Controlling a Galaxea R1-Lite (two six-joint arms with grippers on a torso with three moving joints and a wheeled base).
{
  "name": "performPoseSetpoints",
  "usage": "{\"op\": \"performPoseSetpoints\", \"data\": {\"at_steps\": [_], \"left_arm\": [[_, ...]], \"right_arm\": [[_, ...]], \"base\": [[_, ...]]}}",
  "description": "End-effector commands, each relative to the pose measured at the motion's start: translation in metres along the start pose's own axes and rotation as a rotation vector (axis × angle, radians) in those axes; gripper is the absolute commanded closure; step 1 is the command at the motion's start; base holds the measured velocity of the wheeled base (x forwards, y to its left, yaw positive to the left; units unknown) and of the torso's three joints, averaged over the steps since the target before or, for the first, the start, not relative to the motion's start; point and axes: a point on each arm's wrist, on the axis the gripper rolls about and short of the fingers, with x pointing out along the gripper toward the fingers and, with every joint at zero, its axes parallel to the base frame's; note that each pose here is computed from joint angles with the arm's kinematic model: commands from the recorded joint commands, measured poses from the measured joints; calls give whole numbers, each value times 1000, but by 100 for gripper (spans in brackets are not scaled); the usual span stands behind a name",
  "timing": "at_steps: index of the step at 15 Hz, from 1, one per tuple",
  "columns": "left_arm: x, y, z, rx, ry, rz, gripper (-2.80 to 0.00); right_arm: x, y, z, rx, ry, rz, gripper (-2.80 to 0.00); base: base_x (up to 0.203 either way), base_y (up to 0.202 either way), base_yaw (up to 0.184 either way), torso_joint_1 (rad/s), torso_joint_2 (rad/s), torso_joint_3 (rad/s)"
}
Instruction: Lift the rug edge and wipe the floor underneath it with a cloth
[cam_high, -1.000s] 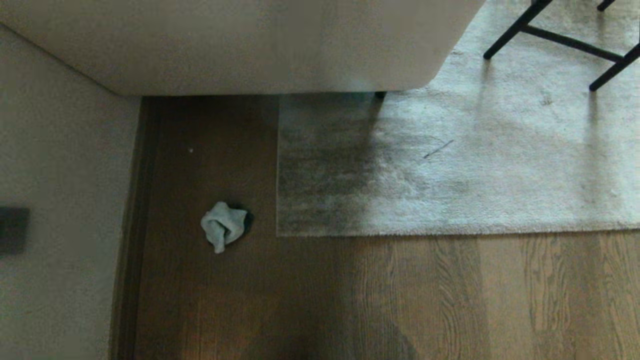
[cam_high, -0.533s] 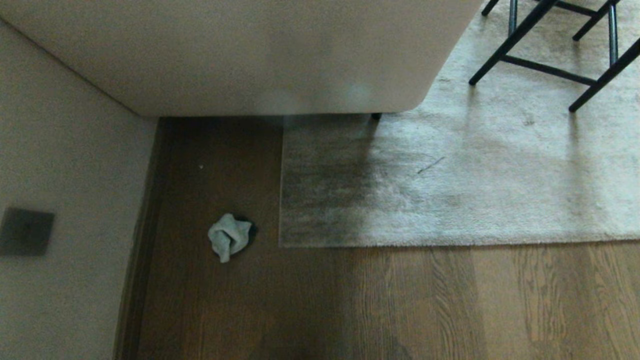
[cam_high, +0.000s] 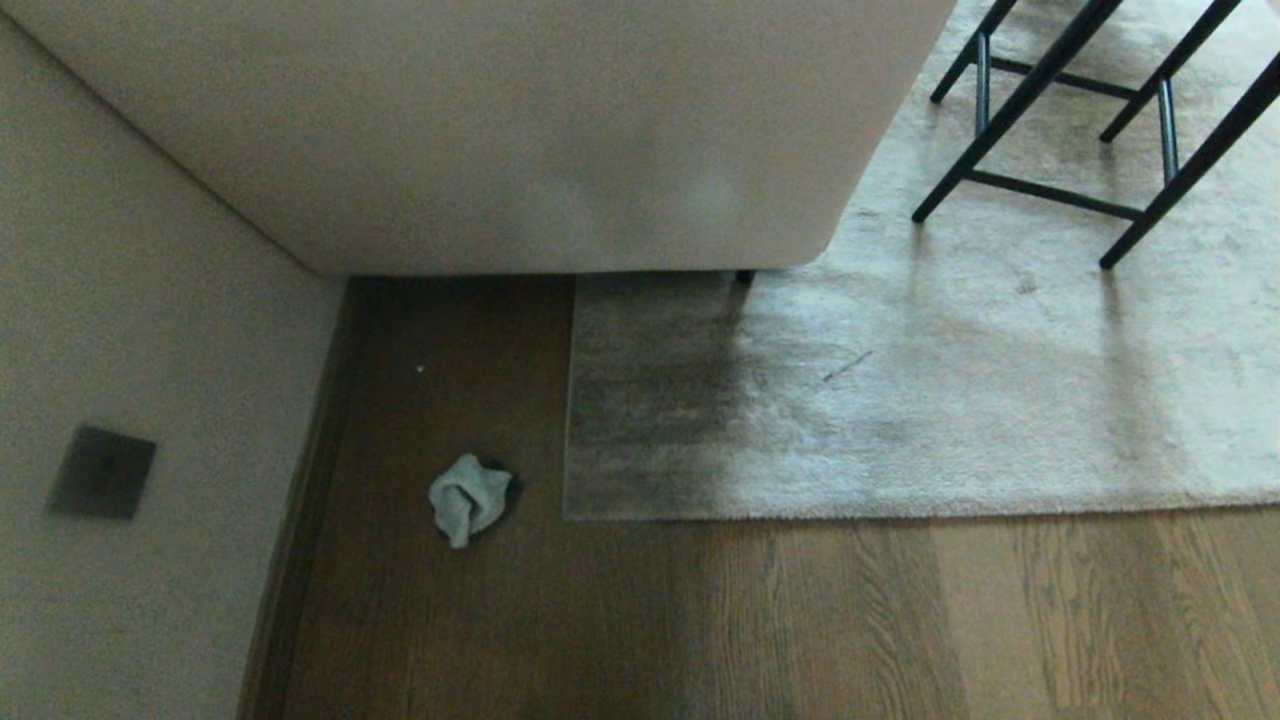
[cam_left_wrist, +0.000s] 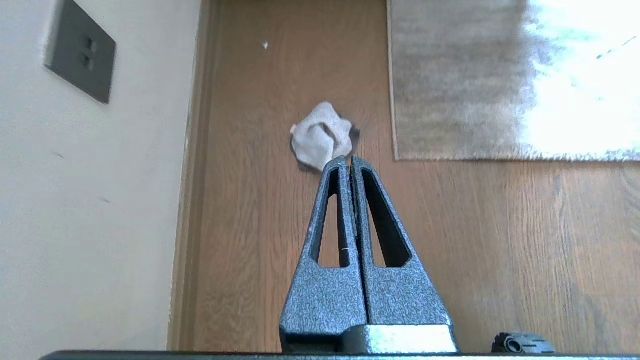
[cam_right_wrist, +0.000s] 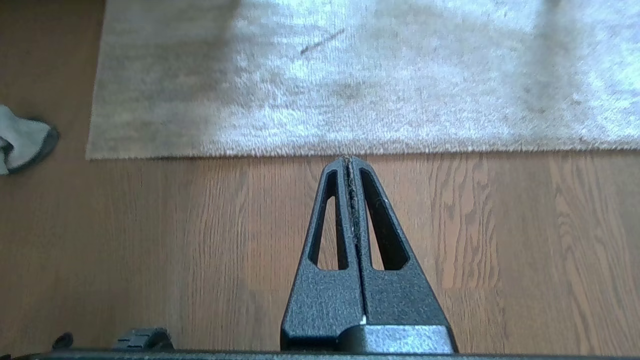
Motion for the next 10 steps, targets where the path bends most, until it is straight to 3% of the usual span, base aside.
{"op": "performPoseSetpoints", "data": {"at_steps": [1,10], "left_arm": [[0,0,0,0,0,0,0],[0,0,0,-4,-1,0,0]], "right_arm": [[0,0,0,0,1,0,0],[0,0,0,0,1,0,0]], "base": [[0,0,0,-7,2,193],[0,0,0,3,2,201]]}}
